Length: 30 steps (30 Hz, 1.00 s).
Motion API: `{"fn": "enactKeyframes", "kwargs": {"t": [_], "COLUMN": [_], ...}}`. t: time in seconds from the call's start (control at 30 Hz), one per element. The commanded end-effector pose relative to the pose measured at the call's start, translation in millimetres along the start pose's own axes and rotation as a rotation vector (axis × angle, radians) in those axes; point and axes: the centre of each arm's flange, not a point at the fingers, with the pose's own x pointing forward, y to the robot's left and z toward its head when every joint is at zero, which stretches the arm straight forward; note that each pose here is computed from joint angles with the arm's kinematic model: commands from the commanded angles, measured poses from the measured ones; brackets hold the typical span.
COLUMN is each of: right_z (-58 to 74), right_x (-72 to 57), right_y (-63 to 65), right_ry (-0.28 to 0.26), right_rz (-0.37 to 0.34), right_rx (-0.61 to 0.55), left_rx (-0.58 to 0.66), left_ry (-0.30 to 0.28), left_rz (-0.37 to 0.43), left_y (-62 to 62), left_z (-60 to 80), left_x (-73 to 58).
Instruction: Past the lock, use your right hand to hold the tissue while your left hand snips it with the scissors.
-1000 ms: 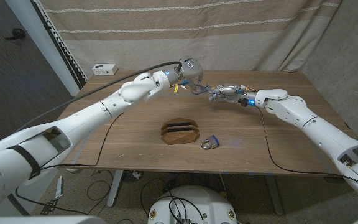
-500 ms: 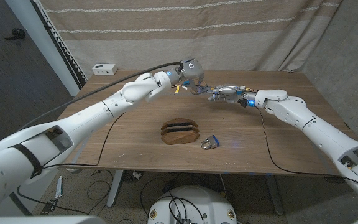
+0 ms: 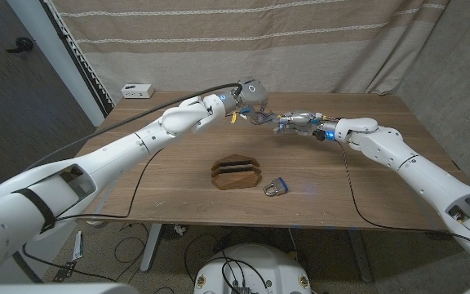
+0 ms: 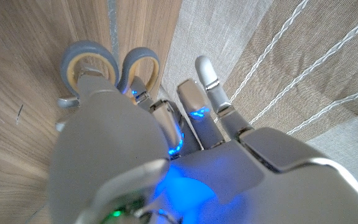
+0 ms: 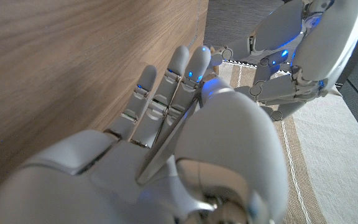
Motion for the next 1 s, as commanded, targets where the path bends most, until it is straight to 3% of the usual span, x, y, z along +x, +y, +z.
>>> {"fn": "enactKeyframes", "kwargs": {"t": [0.03,1.0], "right_z": [1.6,1.4], "right_x": [-1.7,-2.8], "right_y": [0.9,3.4], "right_ry": [-0.009,-0.012], "right_rz": [-0.002,0.001], "right_rx": [0.004,0.003], "left_rx": [0.019,0.024], "left_ry": [-0.015,-0.001], "left_rz": [-0.022,-0.080], "left_y": [-1.9,-5.8], "left_z": [5.1,12.8], "left_x": [2.5,8.8]}}
